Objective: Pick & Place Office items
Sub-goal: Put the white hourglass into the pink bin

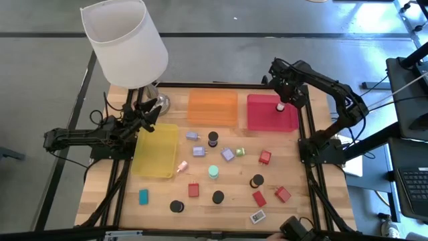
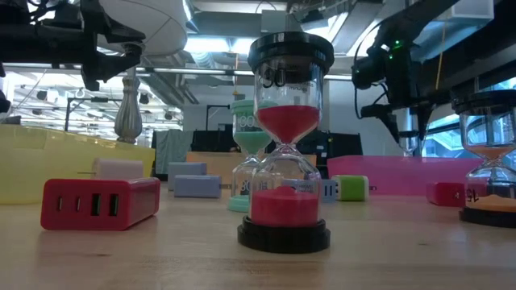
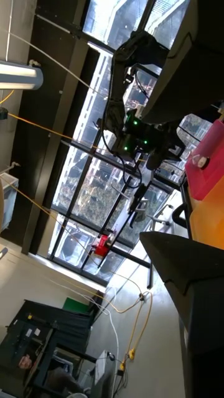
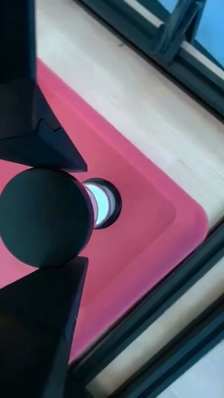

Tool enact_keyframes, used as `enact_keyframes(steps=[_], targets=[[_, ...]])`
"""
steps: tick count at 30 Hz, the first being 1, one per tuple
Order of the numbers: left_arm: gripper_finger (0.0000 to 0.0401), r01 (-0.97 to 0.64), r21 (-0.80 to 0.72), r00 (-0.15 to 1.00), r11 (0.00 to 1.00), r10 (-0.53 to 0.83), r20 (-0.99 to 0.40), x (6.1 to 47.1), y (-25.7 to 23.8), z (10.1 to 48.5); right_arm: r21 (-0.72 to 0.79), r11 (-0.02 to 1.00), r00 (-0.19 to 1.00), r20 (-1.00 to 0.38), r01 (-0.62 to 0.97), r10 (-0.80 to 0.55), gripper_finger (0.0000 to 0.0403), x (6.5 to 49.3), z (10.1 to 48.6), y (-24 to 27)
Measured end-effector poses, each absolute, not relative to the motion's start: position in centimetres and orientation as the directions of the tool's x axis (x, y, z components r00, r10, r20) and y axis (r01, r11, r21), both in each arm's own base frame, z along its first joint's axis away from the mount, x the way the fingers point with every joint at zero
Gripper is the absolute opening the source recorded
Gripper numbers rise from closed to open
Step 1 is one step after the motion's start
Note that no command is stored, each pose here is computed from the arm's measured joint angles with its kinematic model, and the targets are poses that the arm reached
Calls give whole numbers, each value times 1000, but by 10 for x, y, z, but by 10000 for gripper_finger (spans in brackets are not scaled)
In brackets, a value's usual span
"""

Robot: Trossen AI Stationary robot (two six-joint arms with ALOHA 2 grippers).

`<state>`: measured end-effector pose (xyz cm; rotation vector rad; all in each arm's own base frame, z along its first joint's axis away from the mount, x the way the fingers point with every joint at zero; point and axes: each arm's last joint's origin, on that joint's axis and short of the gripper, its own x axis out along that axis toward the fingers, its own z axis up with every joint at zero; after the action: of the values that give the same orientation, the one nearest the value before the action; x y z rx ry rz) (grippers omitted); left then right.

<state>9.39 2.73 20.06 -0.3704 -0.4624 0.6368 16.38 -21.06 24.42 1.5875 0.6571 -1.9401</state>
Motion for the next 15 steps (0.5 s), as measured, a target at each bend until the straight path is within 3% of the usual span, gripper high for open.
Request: enact_keyframes(steps=[15], targets=[[294,-479,-463,710,745,640,295,94,27,200,-12,-775,-153,-982,632,-110,232,161,215,-208]])
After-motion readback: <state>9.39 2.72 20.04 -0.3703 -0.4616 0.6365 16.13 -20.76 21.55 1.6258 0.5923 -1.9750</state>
